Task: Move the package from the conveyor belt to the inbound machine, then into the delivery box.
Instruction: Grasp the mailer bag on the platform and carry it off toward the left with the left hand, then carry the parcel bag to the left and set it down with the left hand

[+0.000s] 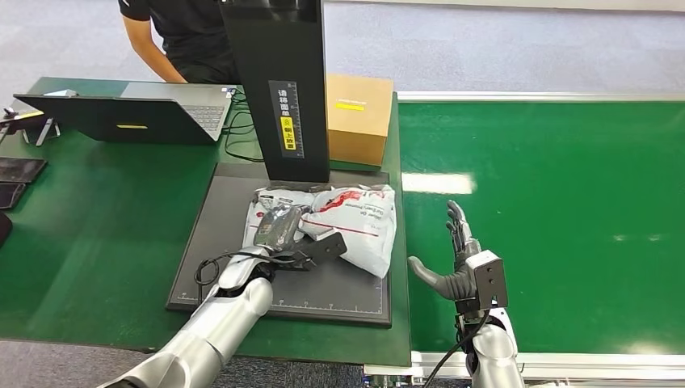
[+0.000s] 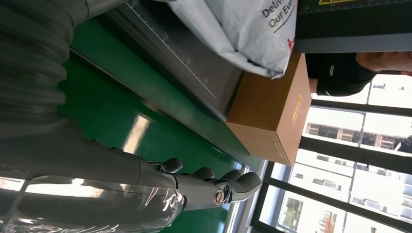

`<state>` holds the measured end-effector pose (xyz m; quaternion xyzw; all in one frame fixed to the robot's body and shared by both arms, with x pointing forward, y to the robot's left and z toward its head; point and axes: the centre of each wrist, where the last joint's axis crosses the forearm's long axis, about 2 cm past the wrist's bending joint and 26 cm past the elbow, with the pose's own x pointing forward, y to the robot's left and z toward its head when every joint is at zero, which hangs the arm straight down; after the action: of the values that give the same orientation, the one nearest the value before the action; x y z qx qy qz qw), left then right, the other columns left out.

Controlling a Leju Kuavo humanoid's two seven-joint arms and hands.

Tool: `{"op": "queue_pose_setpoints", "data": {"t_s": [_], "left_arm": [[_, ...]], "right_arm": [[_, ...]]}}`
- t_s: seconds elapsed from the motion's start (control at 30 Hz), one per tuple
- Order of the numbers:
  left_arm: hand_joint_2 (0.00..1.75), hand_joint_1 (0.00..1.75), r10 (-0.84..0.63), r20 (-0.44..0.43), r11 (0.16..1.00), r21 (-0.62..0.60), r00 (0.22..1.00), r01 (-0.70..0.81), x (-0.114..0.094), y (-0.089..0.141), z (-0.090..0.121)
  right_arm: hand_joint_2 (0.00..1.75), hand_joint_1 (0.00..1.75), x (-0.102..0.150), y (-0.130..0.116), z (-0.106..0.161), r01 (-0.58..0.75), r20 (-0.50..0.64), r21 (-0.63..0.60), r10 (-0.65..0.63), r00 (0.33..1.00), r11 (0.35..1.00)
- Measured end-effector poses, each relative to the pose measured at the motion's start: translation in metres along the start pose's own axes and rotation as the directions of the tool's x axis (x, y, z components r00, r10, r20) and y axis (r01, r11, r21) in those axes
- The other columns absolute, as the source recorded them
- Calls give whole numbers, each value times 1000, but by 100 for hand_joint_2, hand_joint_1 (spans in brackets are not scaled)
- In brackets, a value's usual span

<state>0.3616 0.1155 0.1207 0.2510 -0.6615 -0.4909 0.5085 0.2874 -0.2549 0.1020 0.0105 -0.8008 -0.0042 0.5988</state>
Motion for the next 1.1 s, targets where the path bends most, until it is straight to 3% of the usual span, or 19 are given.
{"op": "queue_pose_setpoints", "data": {"t_s": [0.3, 0.6, 0.83, 1.0, 1.1], "left_arm": [[175, 175, 69, -186, 958, 288, 980, -13, -57, 24, 27], [175, 175, 206, -340, 715, 693, 917, 96, -123, 60, 82], [175, 175, 125, -424, 589, 759, 897, 277, -163, 85, 119], [175, 175, 119, -490, 561, 751, 864, 348, -177, 88, 137], [175, 44, 132, -514, 559, 744, 847, 365, -180, 87, 140]], "right_arm": [[175, 0, 0, -1, 5, -2, -2, -8, 2, 1000, 1000], [175, 0, -1, -2, 10, -3, -11, -27, 2, 1000, 1000], [175, 0, -1, -1, 10, -3, -8, -44, 3, 1000, 999], [175, 0, -1, 1, 9, -2, -4, -45, 1, 1000, 999], [175, 0, 0, 2, 9, 1, -3, -43, -1, 1000, 999]]}}
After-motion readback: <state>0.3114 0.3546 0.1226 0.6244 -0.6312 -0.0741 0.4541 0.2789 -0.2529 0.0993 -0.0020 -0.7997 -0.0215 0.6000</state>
